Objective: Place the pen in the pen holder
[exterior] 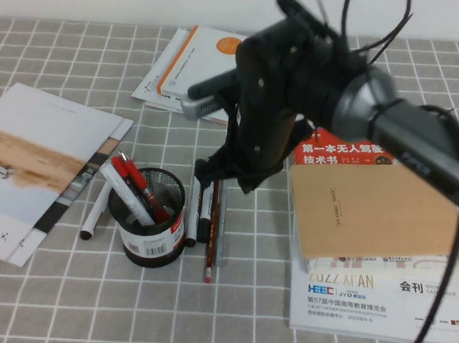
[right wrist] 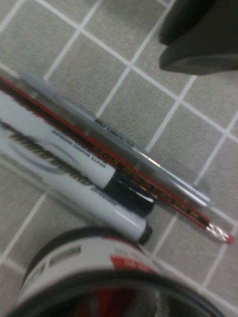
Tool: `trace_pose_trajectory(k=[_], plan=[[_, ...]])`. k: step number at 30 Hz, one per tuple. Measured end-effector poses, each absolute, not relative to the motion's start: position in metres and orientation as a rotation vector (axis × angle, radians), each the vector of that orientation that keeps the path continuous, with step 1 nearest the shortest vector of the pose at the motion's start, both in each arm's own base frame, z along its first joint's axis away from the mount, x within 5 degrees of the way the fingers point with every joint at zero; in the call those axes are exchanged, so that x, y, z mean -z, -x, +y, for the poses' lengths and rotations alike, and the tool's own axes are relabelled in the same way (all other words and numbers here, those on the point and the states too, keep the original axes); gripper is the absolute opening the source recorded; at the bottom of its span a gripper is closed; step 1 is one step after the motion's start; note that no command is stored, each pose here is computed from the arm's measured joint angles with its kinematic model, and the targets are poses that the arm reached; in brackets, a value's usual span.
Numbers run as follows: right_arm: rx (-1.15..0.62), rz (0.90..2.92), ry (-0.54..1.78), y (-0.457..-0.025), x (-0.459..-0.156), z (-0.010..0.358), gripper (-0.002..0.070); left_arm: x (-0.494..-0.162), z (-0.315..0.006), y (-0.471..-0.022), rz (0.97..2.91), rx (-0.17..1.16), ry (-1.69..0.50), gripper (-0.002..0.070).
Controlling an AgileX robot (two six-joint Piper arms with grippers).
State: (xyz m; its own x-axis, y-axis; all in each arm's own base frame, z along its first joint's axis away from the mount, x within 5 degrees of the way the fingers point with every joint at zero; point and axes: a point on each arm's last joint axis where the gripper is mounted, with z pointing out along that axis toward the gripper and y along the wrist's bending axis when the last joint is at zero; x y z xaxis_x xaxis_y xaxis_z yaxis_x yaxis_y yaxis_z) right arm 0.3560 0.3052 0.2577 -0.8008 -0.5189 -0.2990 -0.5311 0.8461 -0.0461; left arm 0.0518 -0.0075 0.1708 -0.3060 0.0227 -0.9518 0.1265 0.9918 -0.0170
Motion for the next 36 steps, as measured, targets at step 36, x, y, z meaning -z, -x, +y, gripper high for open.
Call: trace_pose_trajectory(k=[36], plan=[[-0.166,2.881,0.684,-0.367,-0.202,0.328,0.0192,-0.171,-0.008,-0.052,1.881,0.121,-0.096,-0.0003]])
